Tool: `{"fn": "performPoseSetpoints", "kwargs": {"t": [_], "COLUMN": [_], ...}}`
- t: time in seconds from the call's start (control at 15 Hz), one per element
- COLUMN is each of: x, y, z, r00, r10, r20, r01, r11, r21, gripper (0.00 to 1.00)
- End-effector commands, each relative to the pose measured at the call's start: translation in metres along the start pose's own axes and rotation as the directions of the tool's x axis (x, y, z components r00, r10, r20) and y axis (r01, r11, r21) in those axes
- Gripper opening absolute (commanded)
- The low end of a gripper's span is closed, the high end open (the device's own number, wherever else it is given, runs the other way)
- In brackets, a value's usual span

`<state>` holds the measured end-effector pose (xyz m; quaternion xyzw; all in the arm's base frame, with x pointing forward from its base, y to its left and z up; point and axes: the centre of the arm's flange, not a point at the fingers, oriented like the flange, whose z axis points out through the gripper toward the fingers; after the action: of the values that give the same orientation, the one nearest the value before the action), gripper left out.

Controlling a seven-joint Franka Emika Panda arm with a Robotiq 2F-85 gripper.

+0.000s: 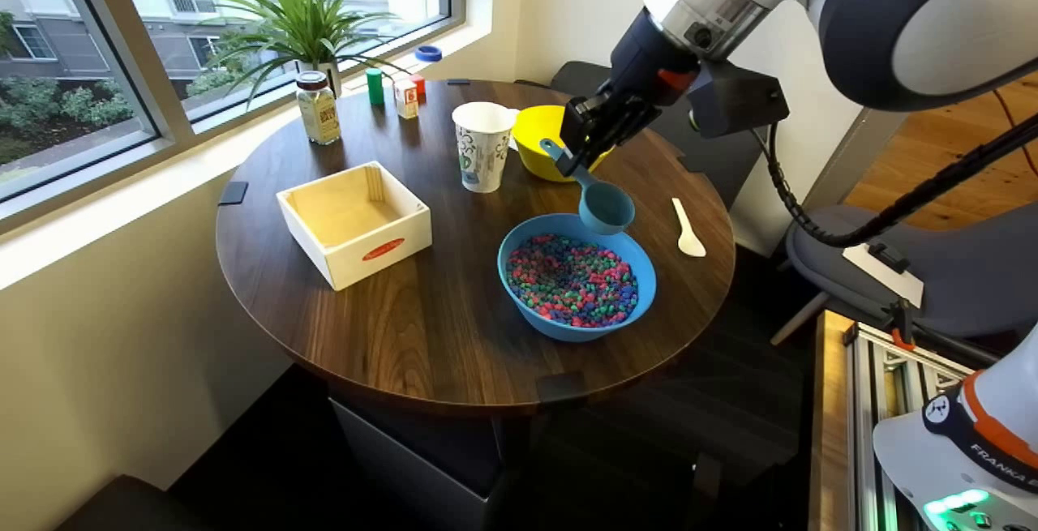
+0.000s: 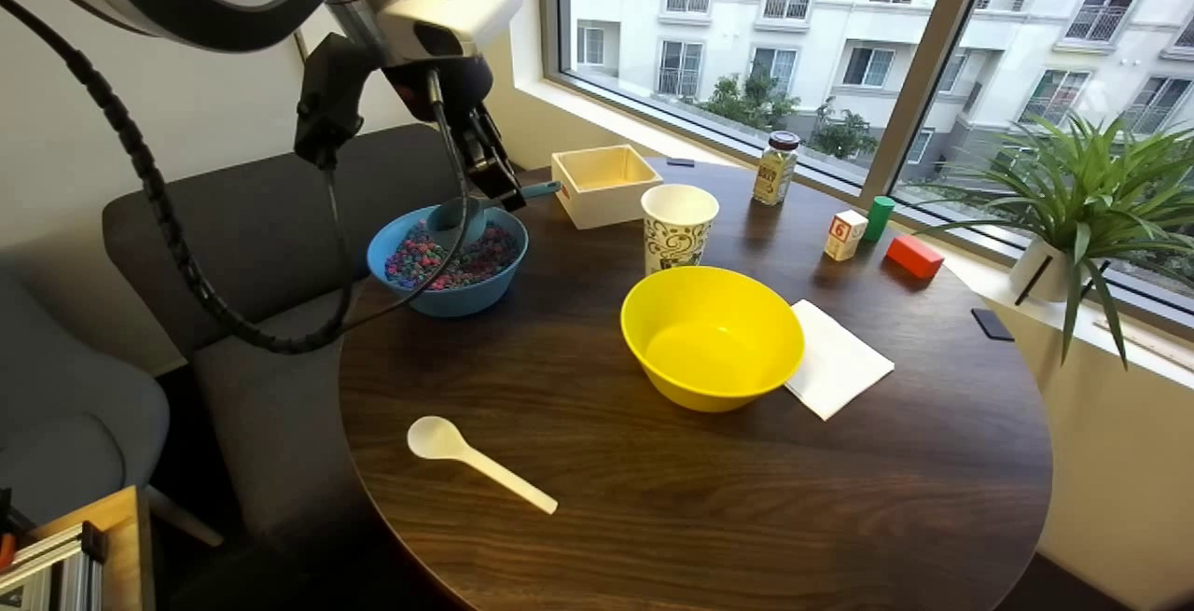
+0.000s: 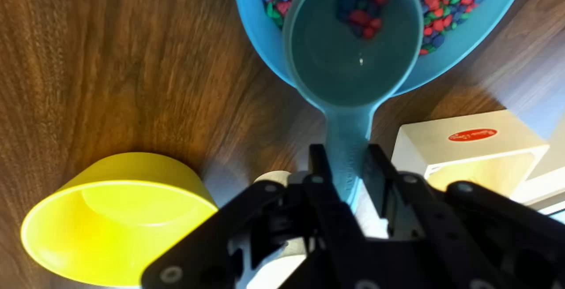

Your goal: Use the blue measuring spoon to remove some cereal from the blue bowl.

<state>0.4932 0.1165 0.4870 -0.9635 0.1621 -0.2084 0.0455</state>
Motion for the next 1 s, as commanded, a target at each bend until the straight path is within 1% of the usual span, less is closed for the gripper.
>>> {"fn": "performPoseSetpoints", "kwargs": {"t": [0.0,0.27,0.4,0.6,0.93], "x": [-0.014,-0.010,-0.007,-0.003,0.000], "y": [0.045,0.090,0.109,0.131,0.154], "z": [-0.015,-0.007,0.001,0.013,0.037], "r00": [0.998,0.979,0.964,0.941,0.906], "r10": [0.066,0.205,0.267,0.338,0.421], "r20": [0.010,-0.009,0.003,0.027,0.043], "r01": [-0.066,-0.205,-0.267,-0.336,-0.413], "r11": [0.998,0.978,0.962,0.939,0.902], "r21": [0.023,-0.030,-0.050,-0.066,-0.128], "gripper": [0.06,0.06,0.06,0.06,0.06]}}
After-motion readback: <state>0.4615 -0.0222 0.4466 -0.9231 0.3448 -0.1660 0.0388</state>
